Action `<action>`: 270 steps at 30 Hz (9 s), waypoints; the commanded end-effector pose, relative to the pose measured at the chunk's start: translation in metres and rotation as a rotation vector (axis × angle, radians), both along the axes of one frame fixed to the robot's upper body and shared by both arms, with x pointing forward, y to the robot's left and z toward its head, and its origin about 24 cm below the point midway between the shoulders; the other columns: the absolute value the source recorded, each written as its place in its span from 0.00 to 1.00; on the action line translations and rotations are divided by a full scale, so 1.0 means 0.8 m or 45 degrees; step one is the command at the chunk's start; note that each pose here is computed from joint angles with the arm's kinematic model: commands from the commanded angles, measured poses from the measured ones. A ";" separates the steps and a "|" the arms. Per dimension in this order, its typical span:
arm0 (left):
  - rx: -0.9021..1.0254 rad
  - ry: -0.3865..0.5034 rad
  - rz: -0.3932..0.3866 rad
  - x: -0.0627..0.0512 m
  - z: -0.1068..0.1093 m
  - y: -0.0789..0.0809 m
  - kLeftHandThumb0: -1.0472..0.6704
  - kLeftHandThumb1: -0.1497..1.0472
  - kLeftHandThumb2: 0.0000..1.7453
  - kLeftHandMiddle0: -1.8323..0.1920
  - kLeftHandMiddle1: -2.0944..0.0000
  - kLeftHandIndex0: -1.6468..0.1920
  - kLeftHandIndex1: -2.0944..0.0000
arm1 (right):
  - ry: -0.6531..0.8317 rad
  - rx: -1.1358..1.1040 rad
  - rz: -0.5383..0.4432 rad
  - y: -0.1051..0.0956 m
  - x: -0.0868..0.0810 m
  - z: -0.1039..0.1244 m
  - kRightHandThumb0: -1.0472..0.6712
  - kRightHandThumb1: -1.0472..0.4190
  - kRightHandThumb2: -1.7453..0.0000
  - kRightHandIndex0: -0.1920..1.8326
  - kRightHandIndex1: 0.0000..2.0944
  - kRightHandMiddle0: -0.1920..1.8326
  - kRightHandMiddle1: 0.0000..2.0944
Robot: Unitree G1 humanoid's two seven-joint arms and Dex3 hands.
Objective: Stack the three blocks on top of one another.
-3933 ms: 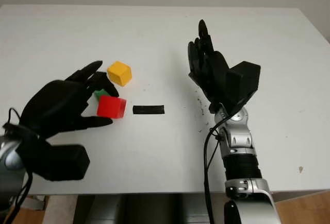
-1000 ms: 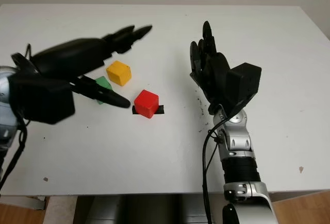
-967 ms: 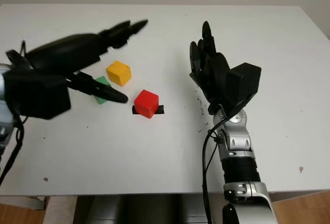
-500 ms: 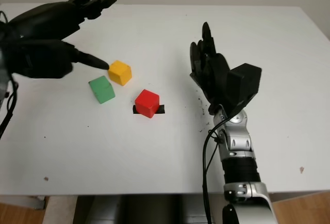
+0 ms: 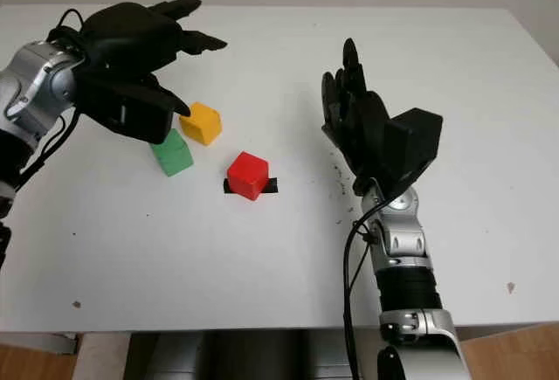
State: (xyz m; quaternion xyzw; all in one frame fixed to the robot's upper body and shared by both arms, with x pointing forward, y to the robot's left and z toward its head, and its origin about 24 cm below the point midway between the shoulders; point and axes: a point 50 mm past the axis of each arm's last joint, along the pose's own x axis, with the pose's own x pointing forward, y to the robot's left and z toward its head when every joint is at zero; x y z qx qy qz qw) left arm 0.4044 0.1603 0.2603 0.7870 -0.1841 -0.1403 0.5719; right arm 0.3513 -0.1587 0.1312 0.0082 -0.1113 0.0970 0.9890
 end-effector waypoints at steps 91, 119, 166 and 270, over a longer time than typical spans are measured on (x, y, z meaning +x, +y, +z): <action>0.236 -0.081 -0.026 0.016 -0.056 -0.015 0.37 0.90 0.03 0.75 0.97 0.64 0.44 | -0.023 0.023 -0.020 -0.005 -0.007 0.003 0.17 0.00 0.66 0.00 0.00 0.00 0.00; -0.030 0.110 -0.215 -0.032 0.058 -0.031 0.35 0.90 0.03 0.78 0.97 0.65 0.30 | -0.037 0.017 -0.004 -0.001 -0.002 0.006 0.18 0.00 0.66 0.00 0.00 0.00 0.00; -0.033 0.518 -0.148 -0.072 0.031 -0.101 0.47 0.99 0.03 0.89 0.54 0.95 0.12 | -0.070 0.062 -0.044 0.006 -0.002 0.011 0.16 0.00 0.67 0.00 0.00 0.00 0.00; -0.066 0.642 -0.142 -0.094 0.057 -0.085 0.03 0.95 0.03 1.00 1.00 1.00 1.00 | -0.060 0.078 -0.027 0.008 0.000 0.010 0.16 0.00 0.68 0.00 0.00 0.00 0.00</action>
